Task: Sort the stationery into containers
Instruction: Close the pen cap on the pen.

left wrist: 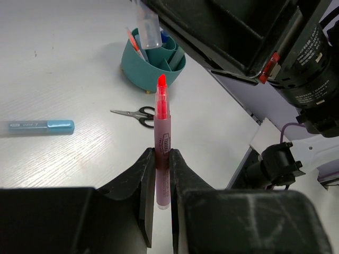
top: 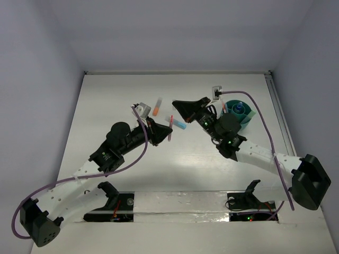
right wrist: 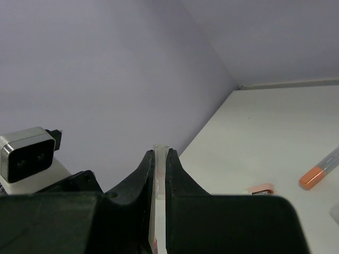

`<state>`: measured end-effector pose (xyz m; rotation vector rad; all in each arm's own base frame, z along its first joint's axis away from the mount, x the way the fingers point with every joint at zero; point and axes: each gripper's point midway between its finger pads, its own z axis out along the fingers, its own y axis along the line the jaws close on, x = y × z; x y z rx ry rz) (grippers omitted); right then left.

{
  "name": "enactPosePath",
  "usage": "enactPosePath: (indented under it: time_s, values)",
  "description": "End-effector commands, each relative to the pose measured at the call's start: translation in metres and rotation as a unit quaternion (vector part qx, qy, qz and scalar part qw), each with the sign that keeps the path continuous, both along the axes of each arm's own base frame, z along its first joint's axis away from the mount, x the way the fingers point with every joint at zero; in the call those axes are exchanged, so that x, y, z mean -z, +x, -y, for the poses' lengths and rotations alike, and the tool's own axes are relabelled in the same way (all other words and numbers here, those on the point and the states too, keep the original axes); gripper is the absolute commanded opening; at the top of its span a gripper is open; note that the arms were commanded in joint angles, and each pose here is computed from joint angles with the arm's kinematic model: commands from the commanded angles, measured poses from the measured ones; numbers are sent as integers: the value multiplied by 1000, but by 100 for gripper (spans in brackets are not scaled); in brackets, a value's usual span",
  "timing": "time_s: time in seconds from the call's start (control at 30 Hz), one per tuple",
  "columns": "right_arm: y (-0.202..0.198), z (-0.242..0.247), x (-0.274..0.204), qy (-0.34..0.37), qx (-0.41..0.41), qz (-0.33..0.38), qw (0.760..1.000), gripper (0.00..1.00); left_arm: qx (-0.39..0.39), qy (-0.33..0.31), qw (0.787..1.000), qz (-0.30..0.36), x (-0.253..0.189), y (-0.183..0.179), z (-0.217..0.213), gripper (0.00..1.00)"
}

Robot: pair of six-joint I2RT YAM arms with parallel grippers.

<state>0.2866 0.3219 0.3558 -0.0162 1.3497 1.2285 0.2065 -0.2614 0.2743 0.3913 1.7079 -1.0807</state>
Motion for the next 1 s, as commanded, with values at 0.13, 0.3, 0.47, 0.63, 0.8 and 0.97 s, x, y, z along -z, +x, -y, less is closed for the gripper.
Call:
enactPosePath:
  time_s: [0.13, 0.3, 0.47, 0.63, 0.8, 0.97]
  values:
    - [-7, -5, -12, 33, -28, 20, 999, 0, 4, -44, 998, 42, -42, 1, 2, 0]
    - [-10, -5, -11, 37, -35, 27, 998, 0, 2, -41, 998, 38, -39, 3, 3, 0]
    - [-12, -3, -10, 41, -34, 27, 998, 0, -4, -39, 998, 39, -39, 4, 1, 0]
    - [-12, -4, -8, 41, -37, 27, 998, 0, -9, -35, 999, 39, -39, 6, 0, 0]
    - [-14, -1, -11, 44, -34, 32, 998, 0, -8, -29, 999, 34, -34, 7, 1, 0]
    - [-15, -2, -13, 45, -39, 32, 998, 0, -7, -28, 999, 34, -34, 7, 2, 0]
